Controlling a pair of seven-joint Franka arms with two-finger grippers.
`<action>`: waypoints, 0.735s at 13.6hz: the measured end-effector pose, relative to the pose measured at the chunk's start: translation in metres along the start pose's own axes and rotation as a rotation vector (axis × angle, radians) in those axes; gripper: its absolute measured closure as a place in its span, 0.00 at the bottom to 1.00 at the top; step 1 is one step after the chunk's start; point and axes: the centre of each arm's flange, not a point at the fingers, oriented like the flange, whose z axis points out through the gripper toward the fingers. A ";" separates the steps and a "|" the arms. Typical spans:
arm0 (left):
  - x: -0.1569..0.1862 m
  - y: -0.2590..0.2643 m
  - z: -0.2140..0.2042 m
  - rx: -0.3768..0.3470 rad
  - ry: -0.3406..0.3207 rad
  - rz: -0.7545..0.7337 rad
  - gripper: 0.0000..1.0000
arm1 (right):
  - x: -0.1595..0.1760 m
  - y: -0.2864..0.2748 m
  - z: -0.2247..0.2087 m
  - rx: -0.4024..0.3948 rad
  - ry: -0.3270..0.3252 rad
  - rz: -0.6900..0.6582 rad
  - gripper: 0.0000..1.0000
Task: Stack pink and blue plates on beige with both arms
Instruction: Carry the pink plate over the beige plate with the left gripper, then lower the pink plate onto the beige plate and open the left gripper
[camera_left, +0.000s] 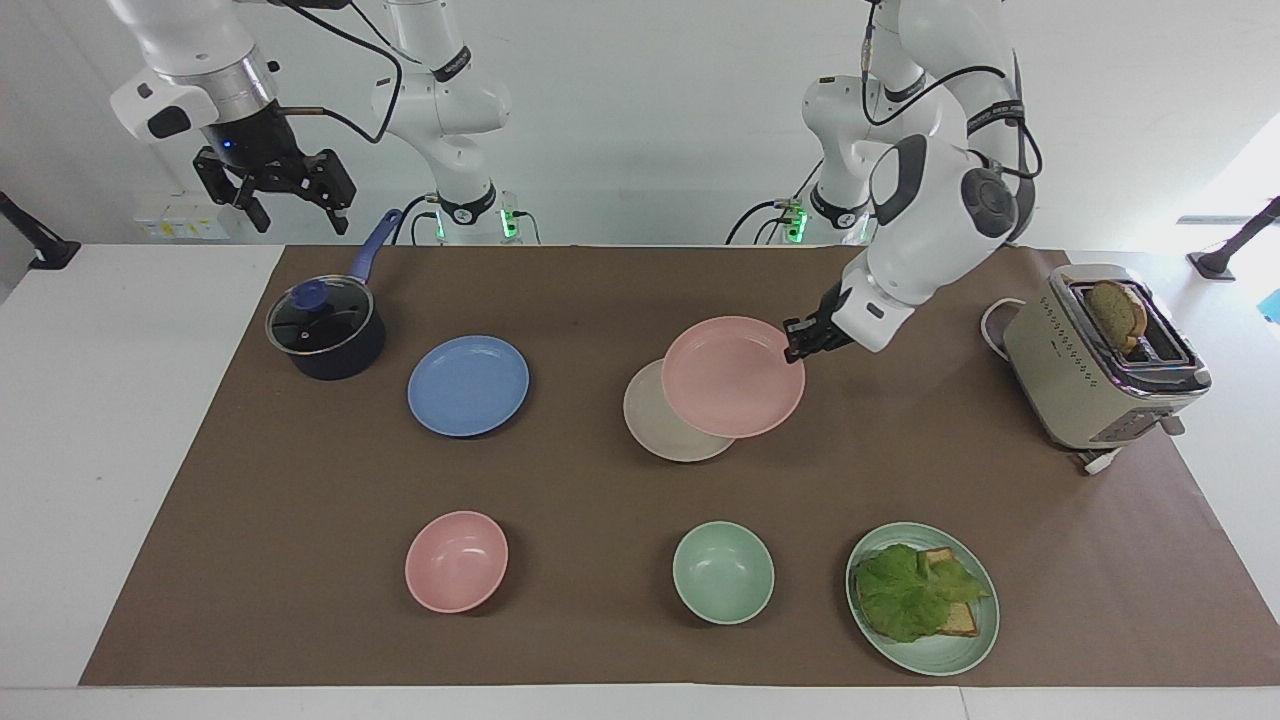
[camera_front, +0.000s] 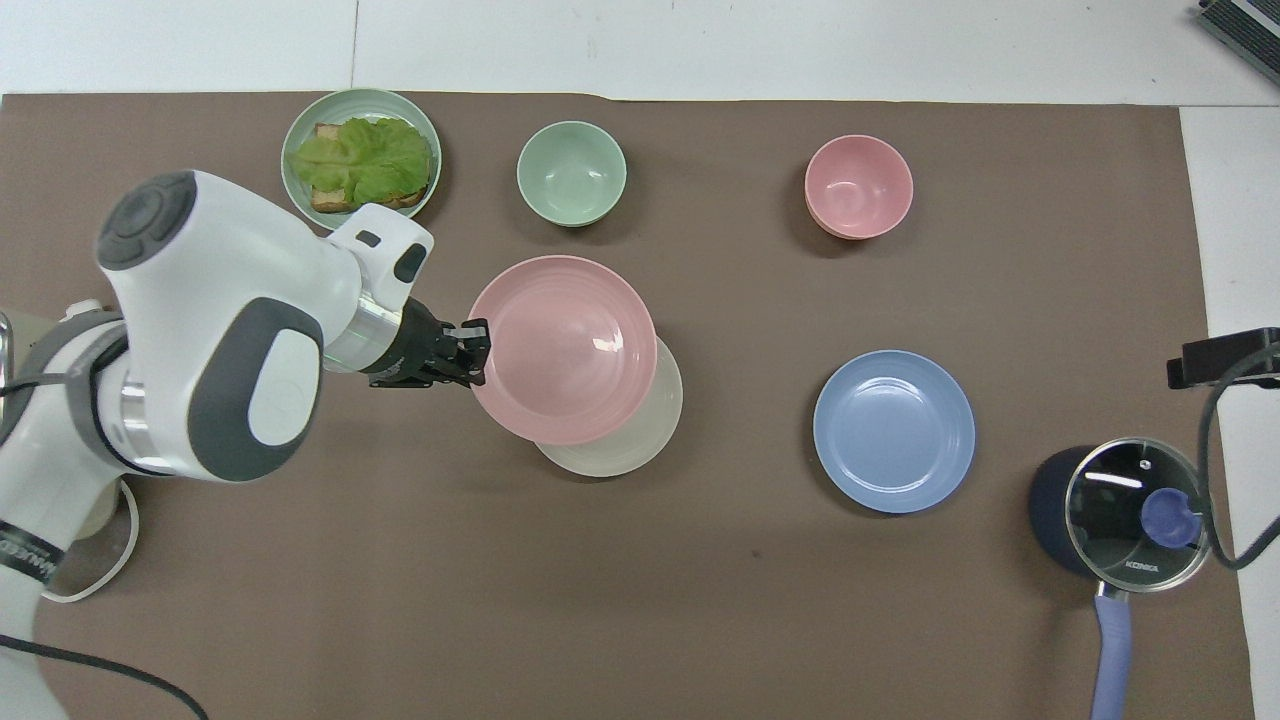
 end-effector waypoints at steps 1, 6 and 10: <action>-0.006 0.003 0.020 0.005 0.009 -0.001 0.94 | 0.000 0.000 0.000 0.000 0.000 0.000 0.00; -0.013 -0.010 0.080 0.011 0.002 -0.038 0.94 | 0.000 0.000 0.000 0.000 0.000 0.000 0.00; -0.016 -0.004 0.096 0.017 0.003 -0.027 0.92 | 0.000 0.000 0.000 0.000 0.000 0.000 0.00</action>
